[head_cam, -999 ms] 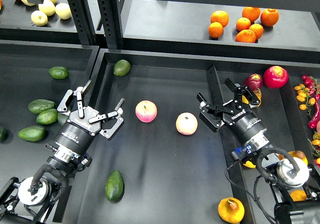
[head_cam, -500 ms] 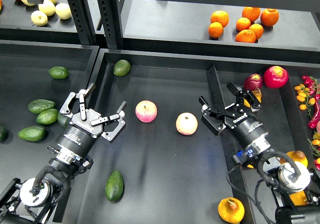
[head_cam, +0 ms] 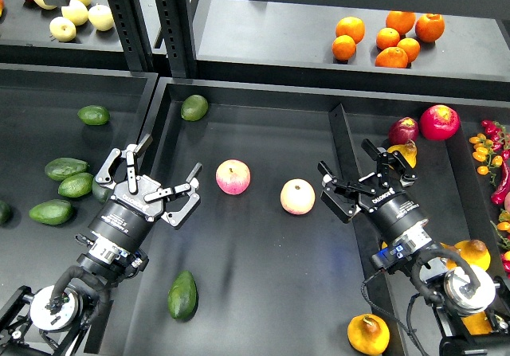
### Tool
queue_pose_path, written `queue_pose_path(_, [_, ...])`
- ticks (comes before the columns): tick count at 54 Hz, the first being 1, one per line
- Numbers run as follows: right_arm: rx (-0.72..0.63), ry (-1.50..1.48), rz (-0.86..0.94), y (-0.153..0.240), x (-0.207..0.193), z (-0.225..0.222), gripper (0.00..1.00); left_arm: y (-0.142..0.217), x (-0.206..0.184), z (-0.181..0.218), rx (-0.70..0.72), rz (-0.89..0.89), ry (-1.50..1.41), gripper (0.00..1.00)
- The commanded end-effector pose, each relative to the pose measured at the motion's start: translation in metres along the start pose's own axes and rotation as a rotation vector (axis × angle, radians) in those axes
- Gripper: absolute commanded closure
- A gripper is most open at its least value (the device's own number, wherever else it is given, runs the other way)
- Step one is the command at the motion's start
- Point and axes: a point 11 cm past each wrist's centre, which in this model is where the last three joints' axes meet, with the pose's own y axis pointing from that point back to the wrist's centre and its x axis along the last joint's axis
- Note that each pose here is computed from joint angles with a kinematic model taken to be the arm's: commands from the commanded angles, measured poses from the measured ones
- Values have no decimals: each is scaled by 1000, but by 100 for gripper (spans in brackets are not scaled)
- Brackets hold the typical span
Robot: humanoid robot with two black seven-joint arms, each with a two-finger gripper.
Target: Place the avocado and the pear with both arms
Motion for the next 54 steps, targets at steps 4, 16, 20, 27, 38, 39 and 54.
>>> queue_pose_path(4, [2,-3,11,-1,1,-1,0,-15,-6,-3,45,-26,-14,0])
queue_pose_path(16, [0,10,-4,-8,-7,-4,0,-11,-9,20,358,34,-223,0])
queue_pose_path(20, [-2,14,-9,-11,-11,-6,0,-13,-12,29,411,48,-284,0])
queue_pose_path(27, [-4,14,3,-18,-17,-9,0,-17,-17,36,484,62,-358,0])
queue_pose_path(38, [-9,26,-1,-29,-28,-13,0,-17,-22,49,647,121,-507,0])
queue_pose_path(39, [-10,27,-2,-30,-29,-13,0,-17,-22,50,660,126,-518,0])
queue_pose_path(54, [-11,48,-6,-45,-37,-21,0,-23,-33,67,884,206,-741,0])
